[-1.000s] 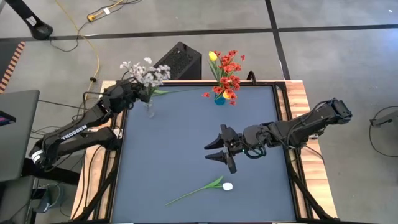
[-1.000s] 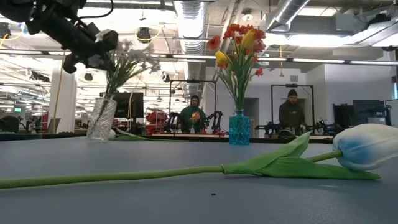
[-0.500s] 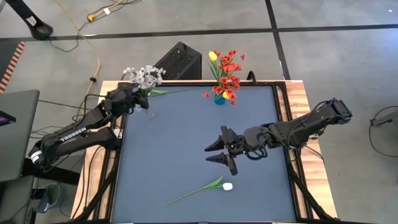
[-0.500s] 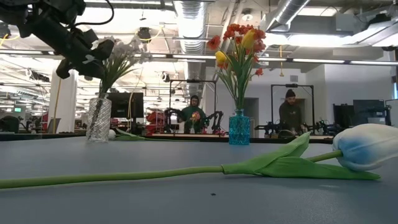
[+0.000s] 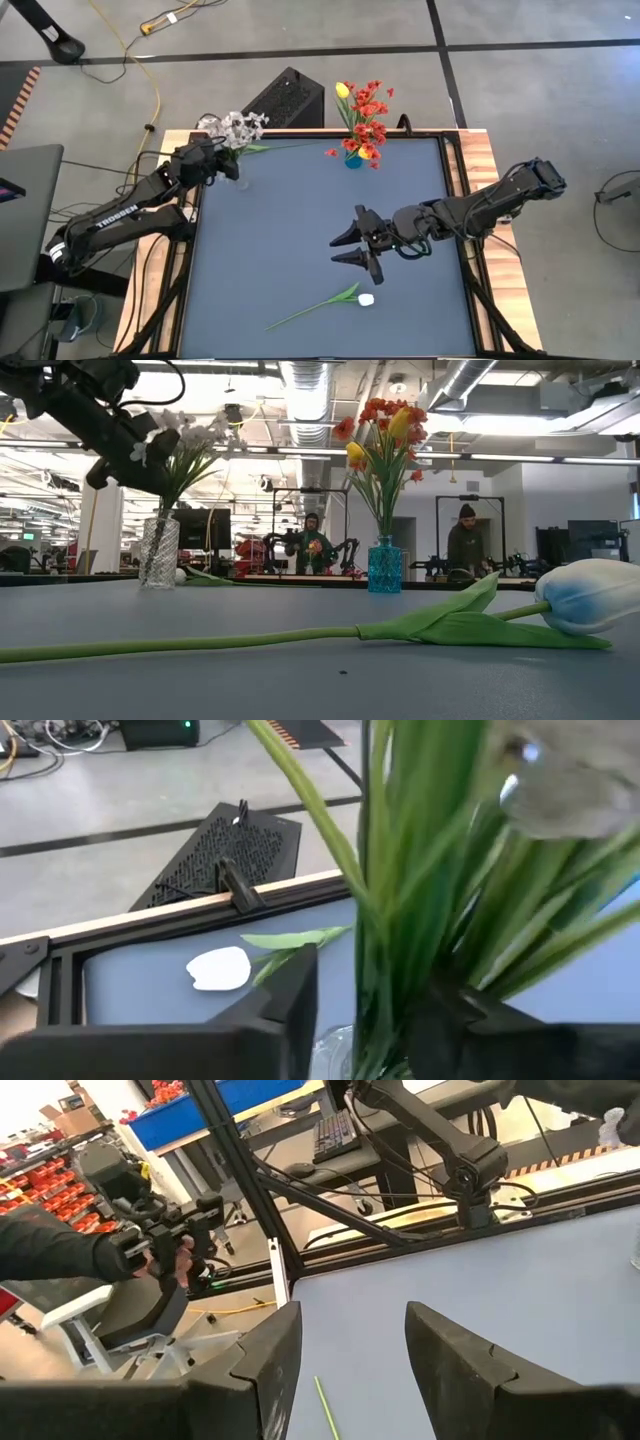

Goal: Sort flowers into vase by color
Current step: Put the white flowers into the transparent vase, then put the bottom white tulip into the transparent vase

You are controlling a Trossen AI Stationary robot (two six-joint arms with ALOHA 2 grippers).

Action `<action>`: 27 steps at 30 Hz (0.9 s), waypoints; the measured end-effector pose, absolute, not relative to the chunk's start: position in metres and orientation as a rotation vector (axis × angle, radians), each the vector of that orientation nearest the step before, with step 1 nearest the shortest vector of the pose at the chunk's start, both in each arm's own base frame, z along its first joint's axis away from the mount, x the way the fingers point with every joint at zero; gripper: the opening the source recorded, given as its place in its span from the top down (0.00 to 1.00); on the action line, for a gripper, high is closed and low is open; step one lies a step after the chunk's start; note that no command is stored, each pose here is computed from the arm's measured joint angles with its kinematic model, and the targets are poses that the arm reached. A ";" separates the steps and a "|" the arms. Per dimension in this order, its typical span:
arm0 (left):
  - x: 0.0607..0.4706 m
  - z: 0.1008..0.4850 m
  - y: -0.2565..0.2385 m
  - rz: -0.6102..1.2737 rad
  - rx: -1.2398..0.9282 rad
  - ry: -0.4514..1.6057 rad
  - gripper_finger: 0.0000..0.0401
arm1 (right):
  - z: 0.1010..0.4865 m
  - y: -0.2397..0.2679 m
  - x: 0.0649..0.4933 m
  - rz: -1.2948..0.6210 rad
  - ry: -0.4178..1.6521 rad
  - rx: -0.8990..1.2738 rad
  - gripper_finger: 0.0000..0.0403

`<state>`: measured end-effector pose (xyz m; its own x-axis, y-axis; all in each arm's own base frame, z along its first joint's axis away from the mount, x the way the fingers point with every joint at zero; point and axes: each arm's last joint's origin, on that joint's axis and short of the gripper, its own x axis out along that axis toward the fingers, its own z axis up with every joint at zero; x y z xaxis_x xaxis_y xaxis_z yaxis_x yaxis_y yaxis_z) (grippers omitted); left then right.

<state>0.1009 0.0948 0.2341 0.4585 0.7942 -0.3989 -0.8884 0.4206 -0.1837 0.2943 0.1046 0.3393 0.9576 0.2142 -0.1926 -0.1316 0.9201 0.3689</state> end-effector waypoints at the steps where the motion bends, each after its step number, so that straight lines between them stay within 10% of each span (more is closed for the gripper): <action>1: 0.100 0.237 0.094 1.063 -0.397 0.265 0.71 | 0.339 0.105 0.294 0.179 0.233 0.361 0.49; 27: 0.064 0.282 0.061 0.980 -0.433 0.276 0.56 | 0.339 0.104 0.295 0.178 0.230 0.342 0.49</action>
<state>0.0642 0.0614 0.2823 0.5324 0.7382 -0.4144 -0.8459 0.4819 -0.2283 0.2947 0.1035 0.3393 0.9583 0.2110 -0.1926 -0.1336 0.9268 0.3510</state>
